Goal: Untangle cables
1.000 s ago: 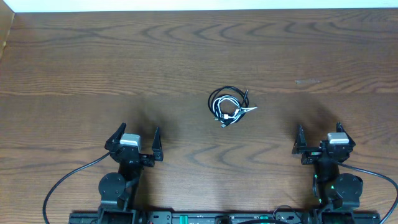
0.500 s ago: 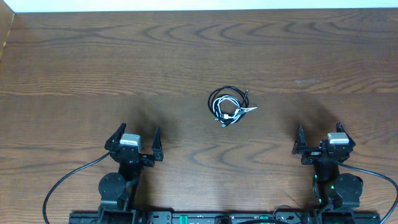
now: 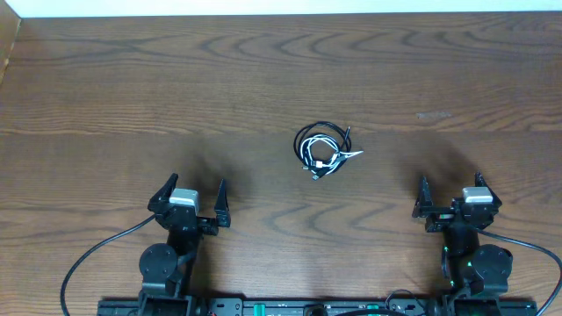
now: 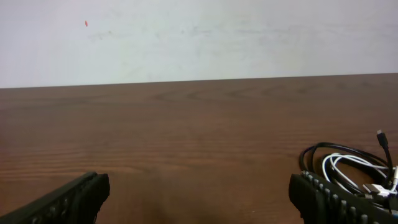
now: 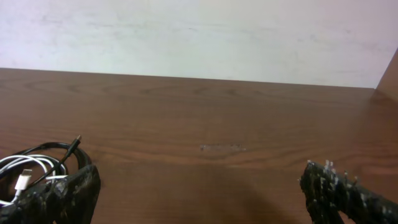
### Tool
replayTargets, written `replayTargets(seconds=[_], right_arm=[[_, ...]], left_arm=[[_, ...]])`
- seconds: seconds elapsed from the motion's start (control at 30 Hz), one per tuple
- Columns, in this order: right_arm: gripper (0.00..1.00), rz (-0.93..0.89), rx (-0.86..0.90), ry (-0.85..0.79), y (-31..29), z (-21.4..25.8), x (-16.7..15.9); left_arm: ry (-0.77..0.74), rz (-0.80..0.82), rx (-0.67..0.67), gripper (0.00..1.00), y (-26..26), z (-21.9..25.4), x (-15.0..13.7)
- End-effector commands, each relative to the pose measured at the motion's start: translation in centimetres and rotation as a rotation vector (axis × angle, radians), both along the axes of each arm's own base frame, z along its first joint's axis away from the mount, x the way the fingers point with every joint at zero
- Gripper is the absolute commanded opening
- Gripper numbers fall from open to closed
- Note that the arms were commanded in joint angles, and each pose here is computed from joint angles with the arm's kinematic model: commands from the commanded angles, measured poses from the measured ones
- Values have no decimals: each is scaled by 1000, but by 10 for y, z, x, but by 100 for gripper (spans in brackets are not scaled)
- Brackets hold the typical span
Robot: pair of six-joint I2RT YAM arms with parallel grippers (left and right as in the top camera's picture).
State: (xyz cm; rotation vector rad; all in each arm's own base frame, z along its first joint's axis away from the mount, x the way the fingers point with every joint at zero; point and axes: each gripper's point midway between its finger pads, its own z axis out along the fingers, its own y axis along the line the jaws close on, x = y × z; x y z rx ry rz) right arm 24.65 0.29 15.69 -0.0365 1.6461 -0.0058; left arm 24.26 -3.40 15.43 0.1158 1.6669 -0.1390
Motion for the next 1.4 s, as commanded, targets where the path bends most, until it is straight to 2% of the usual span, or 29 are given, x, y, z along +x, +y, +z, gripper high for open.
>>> replayTargets(seconds=[0.0, 0.4, 0.57, 0.8, 1.0, 1.37], right_arm=[[99, -19, -12, 0, -4, -1, 0], [99, -20, -12, -18, -4, 4, 0], [99, -26, -12, -15, -5, 3, 0], [99, -33, -13, 36, -7, -1, -3], [99, -37, 24, 119, -7, -2, -2], [99, -32, 54, 369, -4, 6, 19]], left_arm=[[48, -16, -2, 98, -3, -15, -1], [48, -19, -4, 98, -4, -15, -1], [72, -4, -57, 98, -2, -17, -2], [173, 1, -61, 98, -2, -18, 1], [306, 6, -49, 98, -4, -7, 14], [536, 3, -32, 98, -9, 17, 45]])
